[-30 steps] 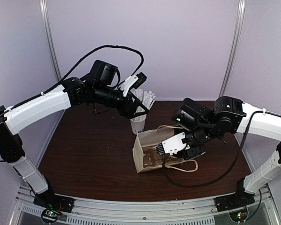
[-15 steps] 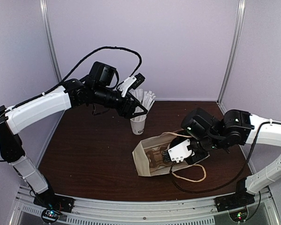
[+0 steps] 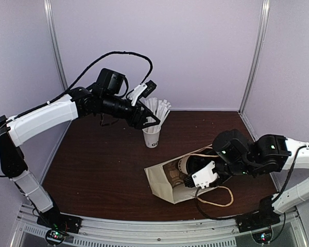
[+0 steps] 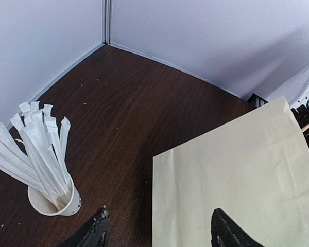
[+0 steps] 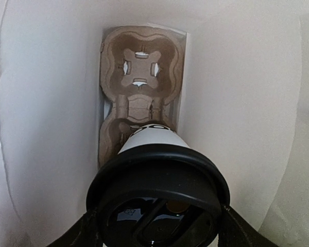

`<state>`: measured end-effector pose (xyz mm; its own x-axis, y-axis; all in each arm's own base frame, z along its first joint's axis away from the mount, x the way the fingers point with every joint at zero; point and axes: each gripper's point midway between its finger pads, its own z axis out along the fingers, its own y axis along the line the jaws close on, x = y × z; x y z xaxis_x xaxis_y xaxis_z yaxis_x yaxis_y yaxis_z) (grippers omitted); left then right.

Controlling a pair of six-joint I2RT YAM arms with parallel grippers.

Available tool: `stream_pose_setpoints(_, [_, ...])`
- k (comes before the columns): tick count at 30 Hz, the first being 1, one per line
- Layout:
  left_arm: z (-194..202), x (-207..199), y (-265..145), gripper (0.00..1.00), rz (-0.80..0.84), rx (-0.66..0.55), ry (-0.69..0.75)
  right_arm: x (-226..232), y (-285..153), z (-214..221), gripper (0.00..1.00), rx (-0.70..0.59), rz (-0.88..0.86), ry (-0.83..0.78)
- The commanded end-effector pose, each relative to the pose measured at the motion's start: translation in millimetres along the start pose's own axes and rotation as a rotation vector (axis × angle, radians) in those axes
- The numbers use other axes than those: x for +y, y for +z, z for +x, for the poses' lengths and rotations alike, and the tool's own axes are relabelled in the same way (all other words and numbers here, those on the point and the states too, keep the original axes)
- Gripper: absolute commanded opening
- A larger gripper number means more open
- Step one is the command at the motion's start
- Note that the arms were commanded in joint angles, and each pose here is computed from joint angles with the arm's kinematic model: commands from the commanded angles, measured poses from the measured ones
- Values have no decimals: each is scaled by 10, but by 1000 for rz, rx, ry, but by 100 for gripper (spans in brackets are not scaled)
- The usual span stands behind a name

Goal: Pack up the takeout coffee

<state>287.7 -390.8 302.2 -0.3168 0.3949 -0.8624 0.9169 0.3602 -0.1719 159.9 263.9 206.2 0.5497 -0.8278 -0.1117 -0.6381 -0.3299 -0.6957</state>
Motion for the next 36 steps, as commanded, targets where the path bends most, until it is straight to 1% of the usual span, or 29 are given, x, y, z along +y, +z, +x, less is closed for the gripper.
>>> stream_pose_setpoints(1, [-73,-11,48,68,36,-37,4,-117,136,-15,50,27,77,-15])
stream_pose_setpoints(5, [-54,-7,48,68,36,-33,1,-106,232,36,50,65,73,-24])
stream_pose_setpoints(18, [18,36,78,68,50,-23,-13,-34,527,183,50,130,-16,39])
stream_pose_setpoints(23, [50,35,101,68,67,-20,-26,-111,558,193,50,135,-4,43])
stream_pose_setpoints(26, [98,37,150,68,96,0,-56,-211,510,156,50,126,9,53])
stream_pose_setpoints(32, [374,410,212,67,-5,111,-156,-420,450,93,50,113,57,46])
stream_pose_setpoints(34, [496,448,247,66,14,141,-186,-441,473,89,50,113,66,38])
stream_pose_setpoints(36, [544,434,266,66,33,145,-194,-440,507,103,50,117,68,32])
